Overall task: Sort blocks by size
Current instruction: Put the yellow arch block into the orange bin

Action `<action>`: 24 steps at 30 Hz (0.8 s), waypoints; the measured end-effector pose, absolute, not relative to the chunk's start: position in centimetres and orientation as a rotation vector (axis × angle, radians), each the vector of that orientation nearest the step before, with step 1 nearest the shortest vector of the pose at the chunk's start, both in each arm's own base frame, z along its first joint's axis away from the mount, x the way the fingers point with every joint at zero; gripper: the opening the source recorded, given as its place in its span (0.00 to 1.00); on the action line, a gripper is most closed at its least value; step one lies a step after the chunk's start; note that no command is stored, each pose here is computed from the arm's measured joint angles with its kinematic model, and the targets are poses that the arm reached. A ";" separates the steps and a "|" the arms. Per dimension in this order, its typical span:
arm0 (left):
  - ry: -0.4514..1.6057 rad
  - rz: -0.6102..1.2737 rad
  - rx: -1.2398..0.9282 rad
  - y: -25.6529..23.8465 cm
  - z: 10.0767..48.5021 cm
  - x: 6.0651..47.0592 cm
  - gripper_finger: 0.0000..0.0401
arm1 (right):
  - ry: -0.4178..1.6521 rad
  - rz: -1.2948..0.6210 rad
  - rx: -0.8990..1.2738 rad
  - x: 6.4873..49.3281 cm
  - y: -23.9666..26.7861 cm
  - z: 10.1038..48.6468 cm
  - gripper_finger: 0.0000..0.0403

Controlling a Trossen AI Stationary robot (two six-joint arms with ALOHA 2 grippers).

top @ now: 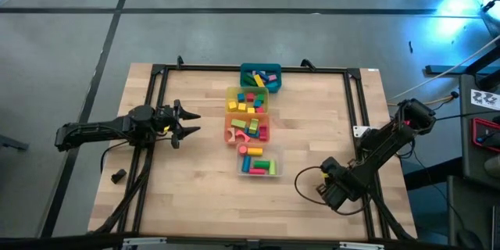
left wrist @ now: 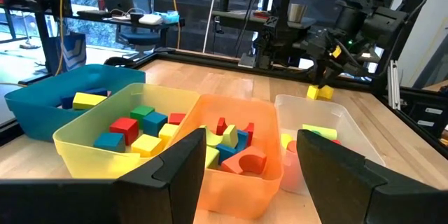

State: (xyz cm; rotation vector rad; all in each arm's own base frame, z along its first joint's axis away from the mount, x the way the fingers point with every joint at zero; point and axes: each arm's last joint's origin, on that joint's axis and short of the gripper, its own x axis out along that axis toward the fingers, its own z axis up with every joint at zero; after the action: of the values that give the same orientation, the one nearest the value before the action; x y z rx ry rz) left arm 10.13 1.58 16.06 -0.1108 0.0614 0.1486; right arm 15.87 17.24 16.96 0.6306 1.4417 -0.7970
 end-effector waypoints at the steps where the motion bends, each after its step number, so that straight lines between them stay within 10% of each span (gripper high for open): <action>1: 0.061 0.148 -0.111 1.6 16.1 10.1 0.52 | 1.442 -0.797 0.630 15.9 17.2 17.0 0.23; 24: 0.061 0.149 -0.111 1.6 16.1 10.1 0.52 | 1.495 -0.801 0.643 15.7 17.3 17.0 0.23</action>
State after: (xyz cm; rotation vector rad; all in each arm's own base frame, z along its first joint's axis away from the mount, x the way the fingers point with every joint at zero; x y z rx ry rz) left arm 10.13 1.58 16.06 -0.1108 0.0610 0.1491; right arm 15.70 17.28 16.98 0.6432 1.4951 -0.8005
